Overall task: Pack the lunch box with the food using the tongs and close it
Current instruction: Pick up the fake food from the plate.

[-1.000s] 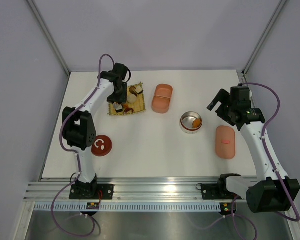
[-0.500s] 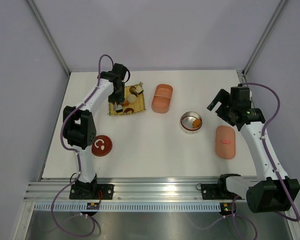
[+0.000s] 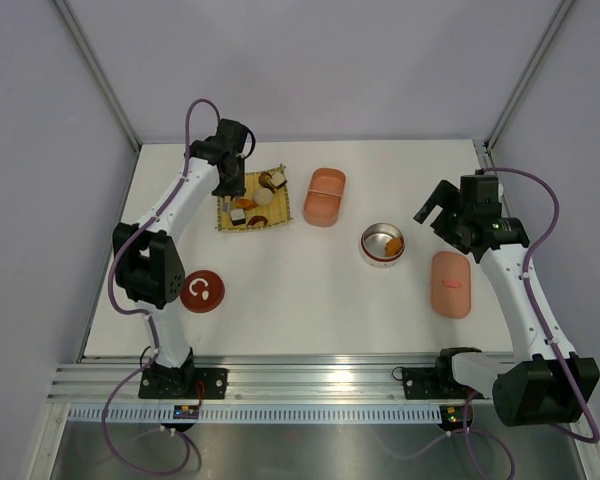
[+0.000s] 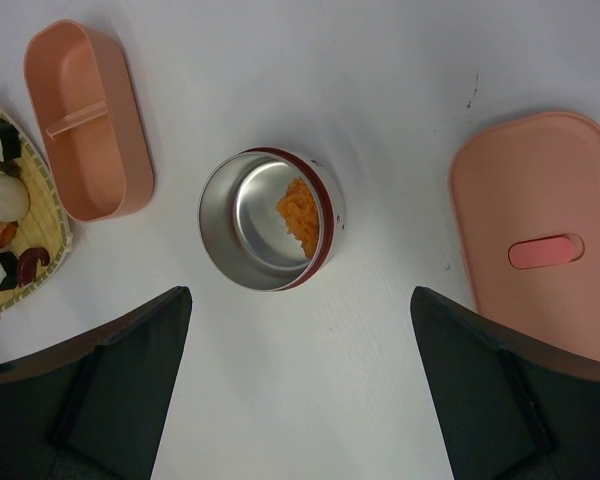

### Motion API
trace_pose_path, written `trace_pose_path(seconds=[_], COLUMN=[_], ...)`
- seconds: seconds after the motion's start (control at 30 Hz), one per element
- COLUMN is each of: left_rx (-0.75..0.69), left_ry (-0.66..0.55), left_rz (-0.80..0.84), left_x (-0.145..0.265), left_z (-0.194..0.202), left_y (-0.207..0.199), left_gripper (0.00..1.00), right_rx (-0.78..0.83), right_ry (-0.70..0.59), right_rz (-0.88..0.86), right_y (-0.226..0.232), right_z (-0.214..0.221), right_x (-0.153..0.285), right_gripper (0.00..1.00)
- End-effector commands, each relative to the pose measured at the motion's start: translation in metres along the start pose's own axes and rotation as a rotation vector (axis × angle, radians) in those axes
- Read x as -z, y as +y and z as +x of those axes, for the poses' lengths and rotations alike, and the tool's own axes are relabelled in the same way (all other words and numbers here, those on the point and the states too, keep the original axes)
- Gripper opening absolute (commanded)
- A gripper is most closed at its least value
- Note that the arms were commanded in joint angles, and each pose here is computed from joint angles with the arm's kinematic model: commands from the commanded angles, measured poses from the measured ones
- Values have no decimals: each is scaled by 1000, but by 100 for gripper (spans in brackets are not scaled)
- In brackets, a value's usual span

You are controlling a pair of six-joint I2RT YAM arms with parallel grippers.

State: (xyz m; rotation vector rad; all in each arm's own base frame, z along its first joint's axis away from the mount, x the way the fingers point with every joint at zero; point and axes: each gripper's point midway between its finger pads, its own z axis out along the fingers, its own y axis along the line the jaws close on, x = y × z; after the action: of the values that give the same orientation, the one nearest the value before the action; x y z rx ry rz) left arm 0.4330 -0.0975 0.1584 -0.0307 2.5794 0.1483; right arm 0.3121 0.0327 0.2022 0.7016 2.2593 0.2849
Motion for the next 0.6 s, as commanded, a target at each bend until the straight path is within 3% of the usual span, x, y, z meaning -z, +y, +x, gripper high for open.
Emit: trace_pose_path(seconds=[0.0, 0.33, 0.57], left_rx=[29, 13, -120], left_ry=[-185, -204, -280], left_rz=[7, 68, 230], left_x=[33, 47, 102], left_z=[-38, -35, -20], left_y=[8, -9, -75], left_gripper=[15, 13, 13], right_rx=[-11, -27, -31], right_ry=[-41, -56, -62], right_rz=[-11, 9, 27], right_y=[1, -8, -12], right_z=[-7, -2, -1], right_x=[7, 14, 16], right_gripper=[100, 100, 100])
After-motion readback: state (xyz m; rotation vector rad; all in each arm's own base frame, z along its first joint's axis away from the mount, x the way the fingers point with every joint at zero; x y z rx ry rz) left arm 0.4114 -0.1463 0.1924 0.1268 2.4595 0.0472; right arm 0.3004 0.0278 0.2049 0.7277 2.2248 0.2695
